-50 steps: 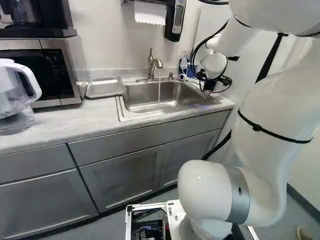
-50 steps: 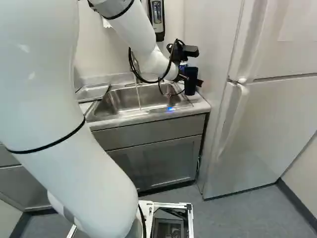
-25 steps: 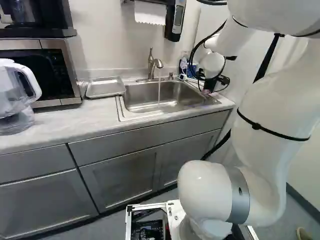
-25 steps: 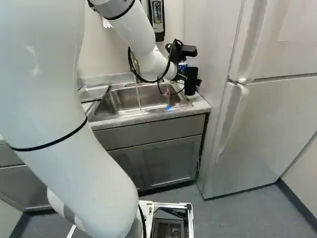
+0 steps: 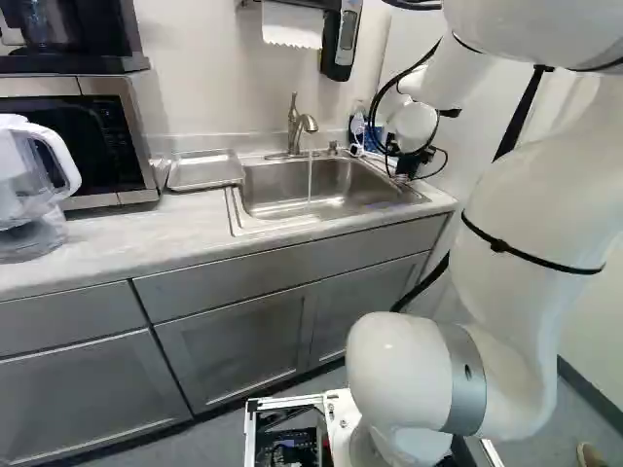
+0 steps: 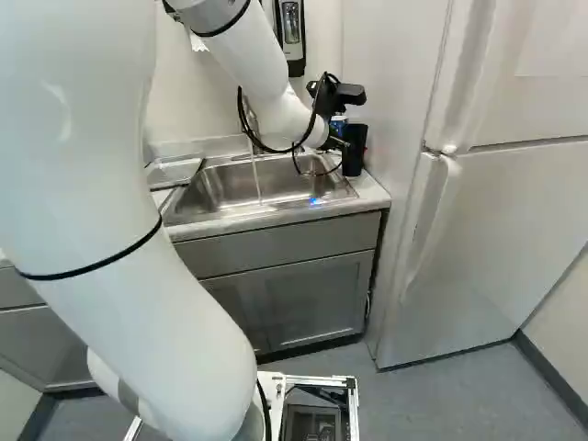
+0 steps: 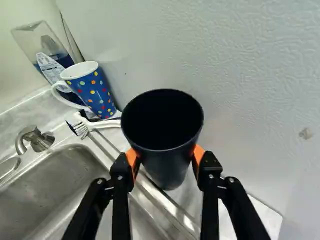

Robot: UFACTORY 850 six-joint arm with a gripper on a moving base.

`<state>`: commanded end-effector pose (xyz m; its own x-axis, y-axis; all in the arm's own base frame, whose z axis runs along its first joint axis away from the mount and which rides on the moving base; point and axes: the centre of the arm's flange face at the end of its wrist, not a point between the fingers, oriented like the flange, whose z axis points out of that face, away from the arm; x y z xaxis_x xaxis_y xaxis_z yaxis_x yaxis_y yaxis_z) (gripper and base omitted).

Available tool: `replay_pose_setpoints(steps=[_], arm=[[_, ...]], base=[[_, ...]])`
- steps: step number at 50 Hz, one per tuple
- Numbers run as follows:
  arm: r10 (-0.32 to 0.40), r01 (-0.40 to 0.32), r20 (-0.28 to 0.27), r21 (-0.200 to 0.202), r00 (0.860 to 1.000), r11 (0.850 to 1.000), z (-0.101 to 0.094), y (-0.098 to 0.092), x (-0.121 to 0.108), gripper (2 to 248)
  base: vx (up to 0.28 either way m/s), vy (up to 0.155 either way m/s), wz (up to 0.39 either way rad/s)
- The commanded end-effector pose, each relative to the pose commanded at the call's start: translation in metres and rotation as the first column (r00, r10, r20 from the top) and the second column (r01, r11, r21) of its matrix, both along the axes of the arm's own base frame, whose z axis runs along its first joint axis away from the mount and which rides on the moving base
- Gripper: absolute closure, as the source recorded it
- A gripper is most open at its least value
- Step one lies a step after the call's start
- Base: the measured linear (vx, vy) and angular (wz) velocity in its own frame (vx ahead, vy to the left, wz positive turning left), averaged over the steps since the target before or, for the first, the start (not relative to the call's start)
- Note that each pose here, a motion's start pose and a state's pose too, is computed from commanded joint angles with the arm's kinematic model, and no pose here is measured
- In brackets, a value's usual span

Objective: Rinse the cup and place it in the tray

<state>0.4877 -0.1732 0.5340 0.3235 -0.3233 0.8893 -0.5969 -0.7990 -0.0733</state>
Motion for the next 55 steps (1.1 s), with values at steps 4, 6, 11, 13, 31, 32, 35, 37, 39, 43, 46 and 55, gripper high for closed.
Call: replay_pose_setpoints(steps=[4,6,11,13,31,32,35,37,39,43,46,55], arm=[[0.0,0.0,0.0,0.0,1.0,1.0,0.0,0.0,0.0,130],[0.0,0.0,0.0,0.0,1.0,1.0,0.0,0.0,0.0,130],[0.0,0.0,0.0,0.0,1.0,1.0,0.0,0.0,0.0,131],[0.0,0.0,0.0,0.0,1.0,1.0,0.0,0.0,0.0,131],[0.0,0.0,0.022,-0.007,1.0,1.0,0.012,0.001,-0.002,131],[0.0,0.0,0.024,-0.007,1.0,1.0,0.013,0.001,-0.002,131],[0.0,0.0,0.03,-0.009,1.0,1.0,0.016,0.001,-0.003,131],[0.0,0.0,0.034,-0.01,0.999,1.0,0.018,0.001,-0.003,131],[0.0,0.0,0.038,-0.012,0.999,1.0,0.02,0.001,-0.004,131],[0.002,-0.001,0.047,-0.014,0.999,1.0,0.025,0.002,-0.005,131],[0.003,-0.002,0.053,-0.016,0.999,1.0,0.028,0.003,-0.005,131],[0.015,-0.014,0.072,-0.022,0.997,1.0,0.038,0.01,-0.008,131]], base=[[0.0,0.0,0.0],[0.0,0.0,0.0],[0.0,0.0,0.0],[0.0,0.0,0.0],[0.0,0.0,0.0],[0.0,0.0,0.0],[0.0,0.0,0.0],[0.0,0.0,0.0],[0.0,0.0,0.0],[0.0,0.0,0.0],[0.0,0.0,0.0],[0.0,0.0,0.0]])
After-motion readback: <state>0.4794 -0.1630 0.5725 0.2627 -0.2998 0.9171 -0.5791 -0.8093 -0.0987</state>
